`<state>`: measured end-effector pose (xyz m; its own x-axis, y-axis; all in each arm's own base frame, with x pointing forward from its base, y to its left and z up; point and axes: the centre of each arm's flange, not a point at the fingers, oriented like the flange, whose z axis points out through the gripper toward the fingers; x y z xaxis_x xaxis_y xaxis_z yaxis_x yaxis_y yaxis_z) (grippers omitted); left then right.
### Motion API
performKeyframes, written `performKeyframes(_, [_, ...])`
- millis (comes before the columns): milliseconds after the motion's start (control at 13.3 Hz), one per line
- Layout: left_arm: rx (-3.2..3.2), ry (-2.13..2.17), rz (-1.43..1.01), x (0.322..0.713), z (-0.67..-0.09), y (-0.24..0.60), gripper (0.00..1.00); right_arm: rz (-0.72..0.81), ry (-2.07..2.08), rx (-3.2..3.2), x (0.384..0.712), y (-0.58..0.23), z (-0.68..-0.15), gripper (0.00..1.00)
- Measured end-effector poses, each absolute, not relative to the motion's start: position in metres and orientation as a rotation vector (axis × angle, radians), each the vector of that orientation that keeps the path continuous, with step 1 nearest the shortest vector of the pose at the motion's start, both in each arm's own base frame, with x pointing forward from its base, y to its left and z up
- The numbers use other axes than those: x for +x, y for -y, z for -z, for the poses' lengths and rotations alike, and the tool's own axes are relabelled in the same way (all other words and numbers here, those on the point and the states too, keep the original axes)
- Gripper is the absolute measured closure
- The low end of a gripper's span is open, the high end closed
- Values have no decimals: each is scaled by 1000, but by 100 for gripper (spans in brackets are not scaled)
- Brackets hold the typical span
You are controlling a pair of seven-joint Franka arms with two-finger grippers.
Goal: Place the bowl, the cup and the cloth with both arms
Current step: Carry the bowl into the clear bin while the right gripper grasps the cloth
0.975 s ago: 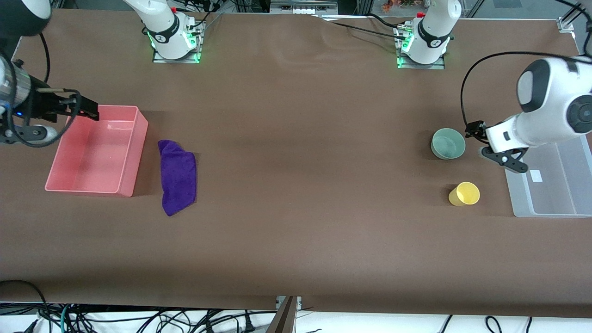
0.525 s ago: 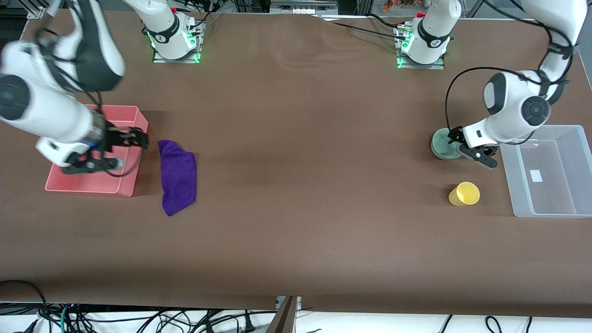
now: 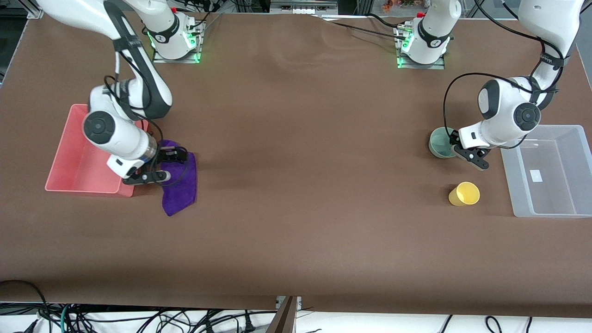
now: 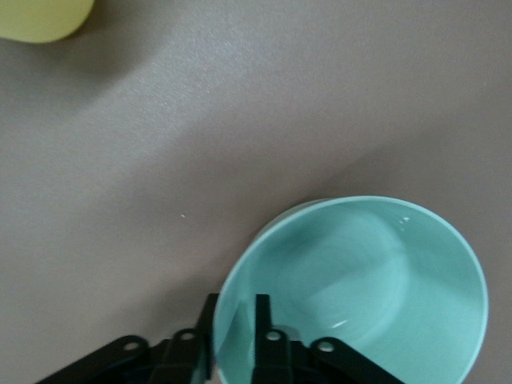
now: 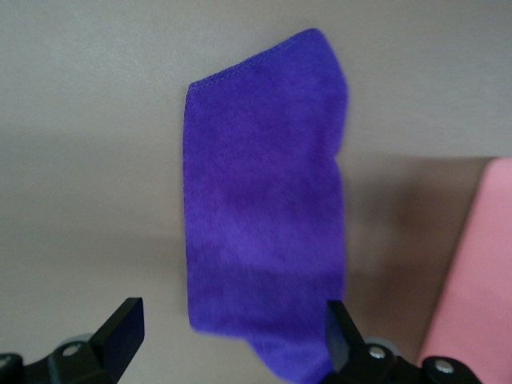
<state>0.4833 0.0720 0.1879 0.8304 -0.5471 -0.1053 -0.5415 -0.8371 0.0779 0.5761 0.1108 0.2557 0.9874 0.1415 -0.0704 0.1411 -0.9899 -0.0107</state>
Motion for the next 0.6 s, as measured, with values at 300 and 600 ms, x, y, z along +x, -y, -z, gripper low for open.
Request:
performKeyframes(300, [2964, 824, 261, 512, -234, -98, 97, -74, 230, -3108, 567, -115, -203, 0])
performKeyframes(600, [2940, 813, 319, 565, -344, -161, 97, -51, 226, -3103, 568, -115, -191, 15])
